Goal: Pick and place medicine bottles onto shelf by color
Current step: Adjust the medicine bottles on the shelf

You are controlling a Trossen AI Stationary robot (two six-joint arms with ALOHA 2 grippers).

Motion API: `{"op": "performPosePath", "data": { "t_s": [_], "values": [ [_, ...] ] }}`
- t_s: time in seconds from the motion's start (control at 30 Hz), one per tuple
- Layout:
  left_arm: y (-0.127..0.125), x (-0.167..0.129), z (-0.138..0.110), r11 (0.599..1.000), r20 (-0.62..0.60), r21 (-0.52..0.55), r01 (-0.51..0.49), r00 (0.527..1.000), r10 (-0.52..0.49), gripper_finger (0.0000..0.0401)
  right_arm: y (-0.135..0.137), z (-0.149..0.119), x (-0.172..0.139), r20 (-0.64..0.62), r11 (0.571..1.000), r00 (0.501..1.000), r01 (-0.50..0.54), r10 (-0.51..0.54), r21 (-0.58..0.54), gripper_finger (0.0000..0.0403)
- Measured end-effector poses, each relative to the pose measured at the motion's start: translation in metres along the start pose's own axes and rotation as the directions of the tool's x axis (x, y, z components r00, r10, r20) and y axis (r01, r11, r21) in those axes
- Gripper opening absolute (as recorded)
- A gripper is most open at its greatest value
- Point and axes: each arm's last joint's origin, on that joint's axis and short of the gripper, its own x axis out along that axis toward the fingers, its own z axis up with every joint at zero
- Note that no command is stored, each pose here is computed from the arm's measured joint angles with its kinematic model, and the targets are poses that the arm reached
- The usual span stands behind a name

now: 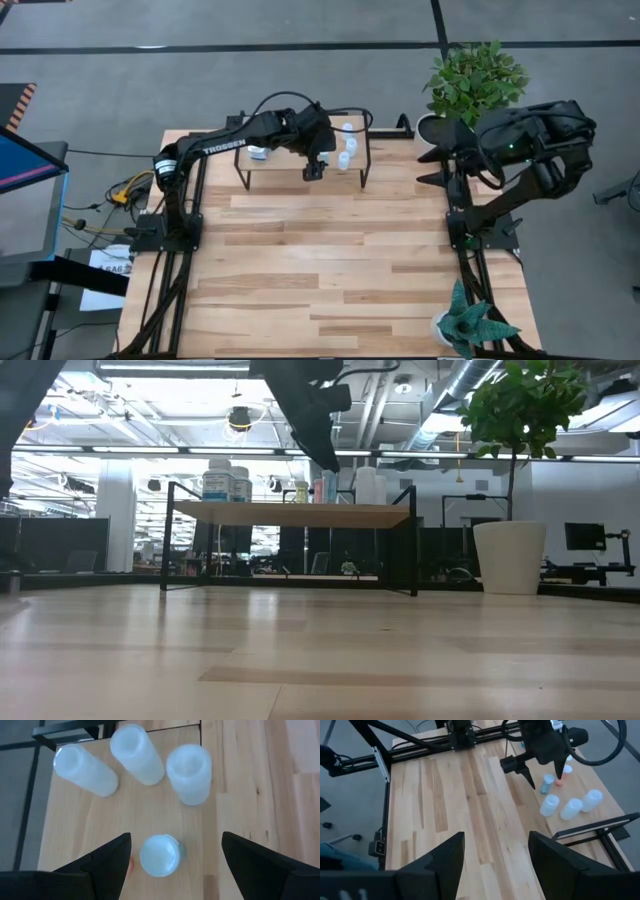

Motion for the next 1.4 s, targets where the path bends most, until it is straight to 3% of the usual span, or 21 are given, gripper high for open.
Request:
{"op": "performPosePath", "data": {
  "t_s": [0.67, 0.83, 1.2, 1.4],
  "values": [
    [0.007, 0.003, -0.007, 1.0, -0.035, -0.025, 0.011, 0.999, -0.012, 0.0297, 0.003, -0.001, 0.0, -0.003, 0.999, 1.0, -0.016, 0.016, -0.031, 0.024],
    [0.006, 0.017, -0.009, 1.0, -0.069, -0.02, 0.02, 0.997, -0.021, 0.0297, 0.003, -0.001, 0.0, -0.003, 0.999, 1.0, -0.016, 0.016, -0.029, 0.024],
    [0.008, 0.019, -0.007, 1.0, -0.044, -0.024, 0.001, 0.999, -0.002, 0.0297, 0.003, -0.001, 0.0, -0.003, 0.999, 1.0, -0.016, 0.016, -0.028, 0.024],
    [0.008, 0.019, -0.007, 1.0, -0.049, -0.024, 0.002, 0.999, -0.003, 0.0255, 0.003, -0.001, 0.0, -0.003, 0.999, 1.0, -0.016, 0.016, -0.028, 0.024]
  ]
}}
